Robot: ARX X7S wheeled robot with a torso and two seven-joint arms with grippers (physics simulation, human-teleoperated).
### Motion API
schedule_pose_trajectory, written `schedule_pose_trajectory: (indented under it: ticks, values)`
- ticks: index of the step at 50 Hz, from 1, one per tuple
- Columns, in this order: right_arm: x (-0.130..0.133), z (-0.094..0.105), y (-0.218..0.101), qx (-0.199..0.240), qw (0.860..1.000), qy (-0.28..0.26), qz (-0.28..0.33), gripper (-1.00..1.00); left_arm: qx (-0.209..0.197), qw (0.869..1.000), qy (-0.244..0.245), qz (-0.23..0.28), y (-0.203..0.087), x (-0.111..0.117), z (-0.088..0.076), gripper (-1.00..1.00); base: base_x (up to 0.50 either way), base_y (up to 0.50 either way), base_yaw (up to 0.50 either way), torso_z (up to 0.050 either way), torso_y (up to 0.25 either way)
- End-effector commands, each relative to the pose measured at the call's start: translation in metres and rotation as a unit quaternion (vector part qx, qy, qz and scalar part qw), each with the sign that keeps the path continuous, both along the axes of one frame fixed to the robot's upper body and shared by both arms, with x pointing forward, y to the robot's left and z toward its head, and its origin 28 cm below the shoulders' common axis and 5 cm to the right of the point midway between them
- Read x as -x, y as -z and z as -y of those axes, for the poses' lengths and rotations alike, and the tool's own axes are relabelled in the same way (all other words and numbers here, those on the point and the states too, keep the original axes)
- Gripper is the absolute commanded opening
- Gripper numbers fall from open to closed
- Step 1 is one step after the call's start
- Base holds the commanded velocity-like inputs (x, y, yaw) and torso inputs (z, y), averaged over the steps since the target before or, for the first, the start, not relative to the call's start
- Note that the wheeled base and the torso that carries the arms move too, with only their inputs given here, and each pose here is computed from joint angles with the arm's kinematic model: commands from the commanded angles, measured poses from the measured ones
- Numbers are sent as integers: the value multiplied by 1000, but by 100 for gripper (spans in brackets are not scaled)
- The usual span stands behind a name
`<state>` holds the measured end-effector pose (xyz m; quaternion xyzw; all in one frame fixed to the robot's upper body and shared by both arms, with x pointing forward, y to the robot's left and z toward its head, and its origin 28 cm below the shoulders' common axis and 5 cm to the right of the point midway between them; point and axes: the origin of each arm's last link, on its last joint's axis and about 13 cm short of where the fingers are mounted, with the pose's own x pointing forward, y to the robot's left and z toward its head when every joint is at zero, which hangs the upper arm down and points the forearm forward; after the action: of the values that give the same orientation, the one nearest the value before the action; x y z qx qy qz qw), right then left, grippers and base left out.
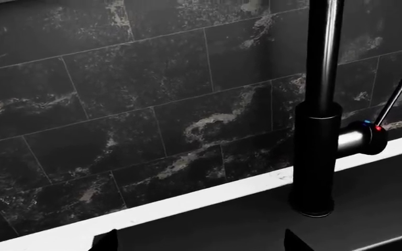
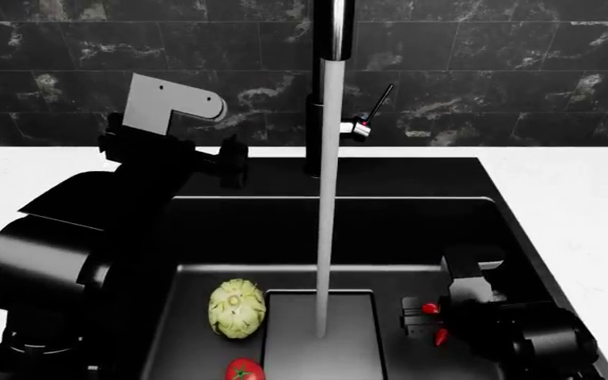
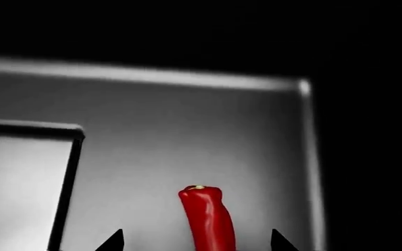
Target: Pick the tomatos and chili peppers from the sink and place them in one bowl. Place the artichoke in the other bowl. Then turn off the sink faucet.
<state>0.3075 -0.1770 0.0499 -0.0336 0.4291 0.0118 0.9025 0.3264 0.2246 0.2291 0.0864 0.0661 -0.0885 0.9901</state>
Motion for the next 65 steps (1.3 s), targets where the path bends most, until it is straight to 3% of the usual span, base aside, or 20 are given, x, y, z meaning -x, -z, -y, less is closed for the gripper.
schedule_pose_trajectory:
  ticks: [1,27,28,39,45,46,48,50,54,58,59,60,61,65]
  values:
    - [-10,3,-7,41,998,-26,41,100,10,1000,27,14,2,2,3,100,0,0,0,11,-90]
    - [-5,2,-3,26,999,-20,19,100,1,999,23,35,-9,2,5,100,2,0,1,16,-191]
    - [-5,2,-3,20,999,-17,21,-100,1,999,21,35,-9,2,5,100,0,0,5,0,0]
    - [-5,-1,-1,1,1000,-24,20,-100,0,999,22,35,-10,4,3,100,0,0,0,0,0]
    - [-1,-5,2,-18,999,-47,-13,-100,-2,999,20,33,-9,4,2,100,2,0,0,0,-4]
    - [2,-4,3,26,994,-94,-44,-100,-2,999,20,33,-9,5,3,100,0,0,0,0,0]
    - [5,-4,6,12,995,-87,-45,-100,-3,999,21,33,-8,5,3,100,0,0,0,0,0]
    - [5,-3,5,32,994,-101,-41,-100,-1,999,20,32,-7,3,3,100,0,0,0,0,-6]
    - [0,-4,3,30,993,-113,-23,-100,0,999,22,30,-4,4,6,100,-3,0,0,0,-3]
    - [-11,-5,-4,48,989,-139,23,-100,-2,999,24,32,-5,4,7,100,4,0,2,0,-5]
    - [4,18,-21,57,995,-84,2,-100,-2,999,23,31,-5,4,6,100,0,0,4,0,-12]
    - [11,5,-37,58,992,-115,-3,-100,-2,999,23,31,-5,4,6,100,0,0,0,0,0]
    - [14,-8,-54,59,986,-152,36,-100,-2,999,22,30,-4,4,6,100,0,0,3,0,0]
    - [25,-13,-78,61,982,-167,57,-100,-4,999,23,30,-5,5,5,100,0,0,0,0,0]
